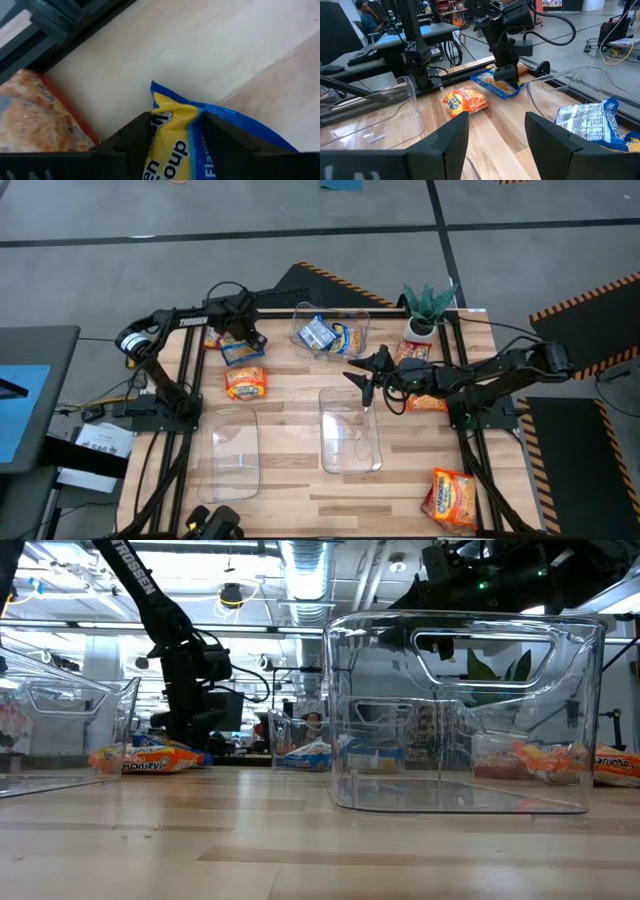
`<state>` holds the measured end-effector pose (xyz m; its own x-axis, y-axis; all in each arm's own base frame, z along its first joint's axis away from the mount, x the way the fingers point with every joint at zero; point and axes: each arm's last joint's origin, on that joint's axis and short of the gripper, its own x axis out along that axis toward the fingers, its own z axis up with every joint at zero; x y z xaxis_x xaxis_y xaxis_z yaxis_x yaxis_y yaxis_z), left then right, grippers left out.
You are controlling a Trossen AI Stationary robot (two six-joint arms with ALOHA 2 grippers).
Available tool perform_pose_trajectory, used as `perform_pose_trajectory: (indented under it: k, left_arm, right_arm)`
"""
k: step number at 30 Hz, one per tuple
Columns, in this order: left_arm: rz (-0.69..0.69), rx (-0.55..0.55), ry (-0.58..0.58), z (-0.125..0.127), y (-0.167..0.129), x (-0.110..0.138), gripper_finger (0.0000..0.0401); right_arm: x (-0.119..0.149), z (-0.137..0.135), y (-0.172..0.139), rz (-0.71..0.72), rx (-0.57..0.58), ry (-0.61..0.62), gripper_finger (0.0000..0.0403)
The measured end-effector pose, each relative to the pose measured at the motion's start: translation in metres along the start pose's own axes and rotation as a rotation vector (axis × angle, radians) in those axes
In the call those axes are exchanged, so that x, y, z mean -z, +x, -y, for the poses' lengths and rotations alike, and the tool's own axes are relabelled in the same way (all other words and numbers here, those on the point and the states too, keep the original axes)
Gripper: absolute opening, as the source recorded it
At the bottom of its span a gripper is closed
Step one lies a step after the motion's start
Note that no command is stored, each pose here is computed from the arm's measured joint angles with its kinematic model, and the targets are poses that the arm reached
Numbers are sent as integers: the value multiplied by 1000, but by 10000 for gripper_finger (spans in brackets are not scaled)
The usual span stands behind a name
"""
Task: Sort Maruchan noodles
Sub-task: Put the blue noodle pack into the top transparent bin
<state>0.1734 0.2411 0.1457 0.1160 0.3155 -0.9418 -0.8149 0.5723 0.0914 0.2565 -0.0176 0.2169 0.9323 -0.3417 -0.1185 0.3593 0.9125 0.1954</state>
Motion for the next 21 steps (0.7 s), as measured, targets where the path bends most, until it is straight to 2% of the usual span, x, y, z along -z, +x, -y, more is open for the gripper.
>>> perform_pose_trajectory:
  k: [2, 5, 7, 12, 21]
  left_arm:
    - [4, -23, 2, 0, 0, 0, 127]
    - [28, -49, 12, -1, -4, -2, 42]
    - [53, -55, 14, -1, -9, -3, 14]
    - [172, -52, 18, -2, -42, -6, 1]
    - [547, -8, 37, 9, -138, 5, 0]
  right_arm:
    - [0, 0, 0, 0, 0, 0, 216]
    - [0, 0, 0, -1, 0, 0, 216]
    - [0, 0, 0, -2, 0, -1, 216]
    - [0, 0, 0, -4, 1, -1, 216]
    - [0, 0, 0, -3, 1, -1, 216]
